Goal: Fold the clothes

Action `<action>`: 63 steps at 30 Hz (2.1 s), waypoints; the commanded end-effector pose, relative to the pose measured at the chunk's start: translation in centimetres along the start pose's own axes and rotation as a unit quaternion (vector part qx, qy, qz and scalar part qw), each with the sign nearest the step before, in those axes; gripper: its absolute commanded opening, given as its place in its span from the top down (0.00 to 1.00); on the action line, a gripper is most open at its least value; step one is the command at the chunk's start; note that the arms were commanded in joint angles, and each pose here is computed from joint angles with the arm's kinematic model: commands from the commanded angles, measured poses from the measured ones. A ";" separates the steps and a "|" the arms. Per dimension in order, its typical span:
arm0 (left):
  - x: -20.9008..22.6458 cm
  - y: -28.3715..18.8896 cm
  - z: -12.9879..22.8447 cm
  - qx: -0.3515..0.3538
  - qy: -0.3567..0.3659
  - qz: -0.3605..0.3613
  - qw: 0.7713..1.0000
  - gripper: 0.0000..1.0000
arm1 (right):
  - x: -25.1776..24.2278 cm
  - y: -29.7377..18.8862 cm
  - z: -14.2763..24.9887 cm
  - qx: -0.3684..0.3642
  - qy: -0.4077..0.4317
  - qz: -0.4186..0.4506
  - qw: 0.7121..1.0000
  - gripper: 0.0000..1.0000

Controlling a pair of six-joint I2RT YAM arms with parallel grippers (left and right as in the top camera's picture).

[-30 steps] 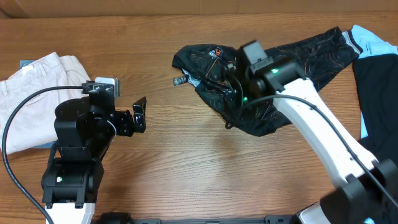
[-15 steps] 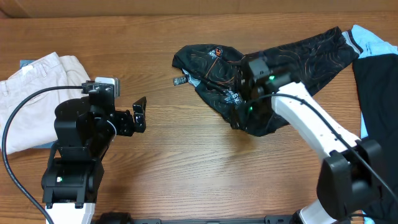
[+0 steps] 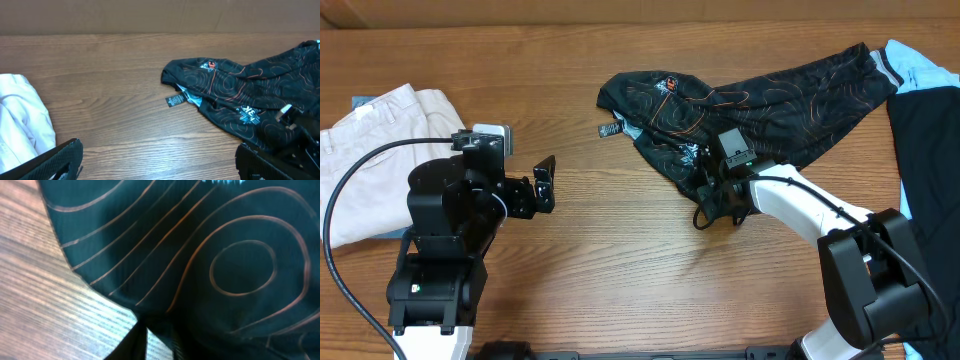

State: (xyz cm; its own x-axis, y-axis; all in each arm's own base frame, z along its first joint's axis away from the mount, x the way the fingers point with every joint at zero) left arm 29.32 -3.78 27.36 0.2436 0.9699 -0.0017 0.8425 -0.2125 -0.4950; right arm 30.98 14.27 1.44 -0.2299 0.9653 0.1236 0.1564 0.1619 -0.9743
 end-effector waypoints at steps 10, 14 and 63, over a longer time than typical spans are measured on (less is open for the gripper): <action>0.1 -0.4 -1.0 -0.012 0.007 0.001 1.000 0.00 | 4.6 -4.3 -1.5 -0.011 -0.044 -0.034 0.998 0.96; 0.1 -0.4 -1.0 -0.012 0.007 0.001 1.000 0.00 | 8.7 -8.4 -3.7 -0.055 -0.094 -0.038 0.993 0.96; 0.0 -0.4 -0.6 -0.003 0.005 0.002 1.000 0.00 | 7.2 -16.0 -3.2 -0.005 -0.122 -0.044 0.992 0.64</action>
State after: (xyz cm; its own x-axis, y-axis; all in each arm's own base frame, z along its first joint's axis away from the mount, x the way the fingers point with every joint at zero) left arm 29.42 -3.70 27.38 0.2412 0.9705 -0.0010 0.8438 -0.2102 -0.4937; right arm 28.80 21.46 19.01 -0.5138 0.8347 0.1985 0.1156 0.2967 -0.9480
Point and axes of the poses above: each gripper's point midway between its finger pads, its own y axis out along the fingers, its own x axis along the line the jaws close on, z = x × y, the point moved 1 cm from there along -y, back along the fingers, and after that the axes turned 9 degrees about y, right-handed, at the moved point
